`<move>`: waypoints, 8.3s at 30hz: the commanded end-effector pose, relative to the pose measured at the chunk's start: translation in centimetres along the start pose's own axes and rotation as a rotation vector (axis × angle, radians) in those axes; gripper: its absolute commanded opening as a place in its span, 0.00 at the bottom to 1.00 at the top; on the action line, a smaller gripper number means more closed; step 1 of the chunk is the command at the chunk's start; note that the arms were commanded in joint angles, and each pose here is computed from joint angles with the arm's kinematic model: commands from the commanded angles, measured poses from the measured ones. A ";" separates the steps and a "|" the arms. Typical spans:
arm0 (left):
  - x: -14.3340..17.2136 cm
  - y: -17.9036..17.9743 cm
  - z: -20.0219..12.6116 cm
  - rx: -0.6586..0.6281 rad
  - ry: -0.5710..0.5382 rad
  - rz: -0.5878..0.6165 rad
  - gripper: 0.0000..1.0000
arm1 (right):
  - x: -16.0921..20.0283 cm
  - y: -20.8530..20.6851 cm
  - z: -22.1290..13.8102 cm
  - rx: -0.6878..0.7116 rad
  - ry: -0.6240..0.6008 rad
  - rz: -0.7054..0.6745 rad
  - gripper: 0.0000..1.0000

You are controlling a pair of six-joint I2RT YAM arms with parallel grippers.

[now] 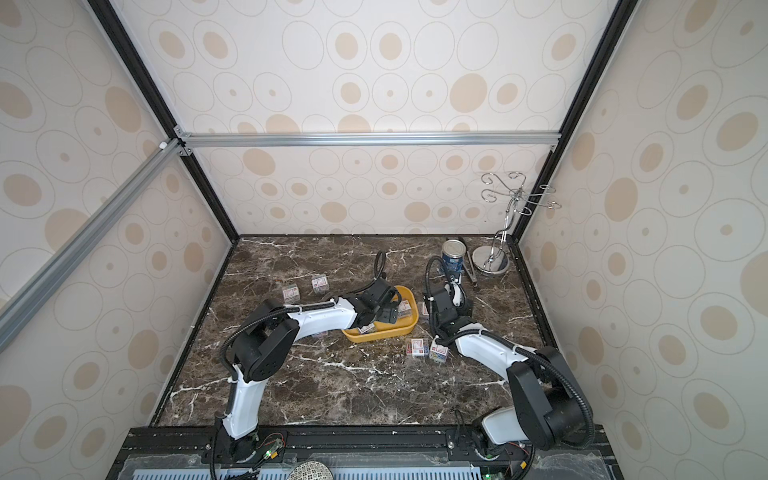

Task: Take the paper clips out of the storage box
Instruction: Move the boxed paper clips to the storage box, then pick up the boxed paper clips from the storage box, then place the boxed paper clips at the center of the board, then pick up the boxed paper clips from the storage box.

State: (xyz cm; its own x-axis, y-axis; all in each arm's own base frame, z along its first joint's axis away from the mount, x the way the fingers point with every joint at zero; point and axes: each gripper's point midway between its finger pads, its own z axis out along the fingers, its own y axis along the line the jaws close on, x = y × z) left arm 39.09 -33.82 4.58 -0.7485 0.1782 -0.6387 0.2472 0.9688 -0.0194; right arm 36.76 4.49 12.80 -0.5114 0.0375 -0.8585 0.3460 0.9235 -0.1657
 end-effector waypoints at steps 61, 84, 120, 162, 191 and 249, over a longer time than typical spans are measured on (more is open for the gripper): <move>-2.2 4.4 -2.5 -0.098 -0.098 -0.161 0.62 | -0.3 0.2 -0.1 -0.010 -0.003 0.003 0.76; -2.3 15.4 -14.0 -0.144 -0.311 -0.323 0.61 | -0.2 0.1 -0.2 -0.009 -0.007 0.008 0.75; 3.8 20.7 -0.4 -0.279 0.031 -0.310 0.59 | -0.1 0.4 0.0 -0.011 0.005 -0.006 0.74; -3.8 19.5 -22.3 0.062 -0.593 -0.514 1.00 | -0.1 0.6 0.3 -0.001 0.021 -0.023 0.72; -0.9 26.4 -20.8 -0.359 -0.659 -0.506 1.00 | 1.8 7.6 -10.8 -0.609 0.209 0.059 0.69; 4.3 32.6 -17.3 -0.690 -0.632 -0.579 1.00 | 7.6 18.2 0.0 -0.337 0.517 -0.307 0.90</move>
State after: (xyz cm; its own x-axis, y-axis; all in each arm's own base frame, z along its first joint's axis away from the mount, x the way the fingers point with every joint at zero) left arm 33.42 0.93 13.86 -0.1823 -0.2430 -0.9527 -0.5615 0.8212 -0.1020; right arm 38.88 21.75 3.72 -0.8758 -0.1599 -0.4555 -0.1119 0.9851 -0.1307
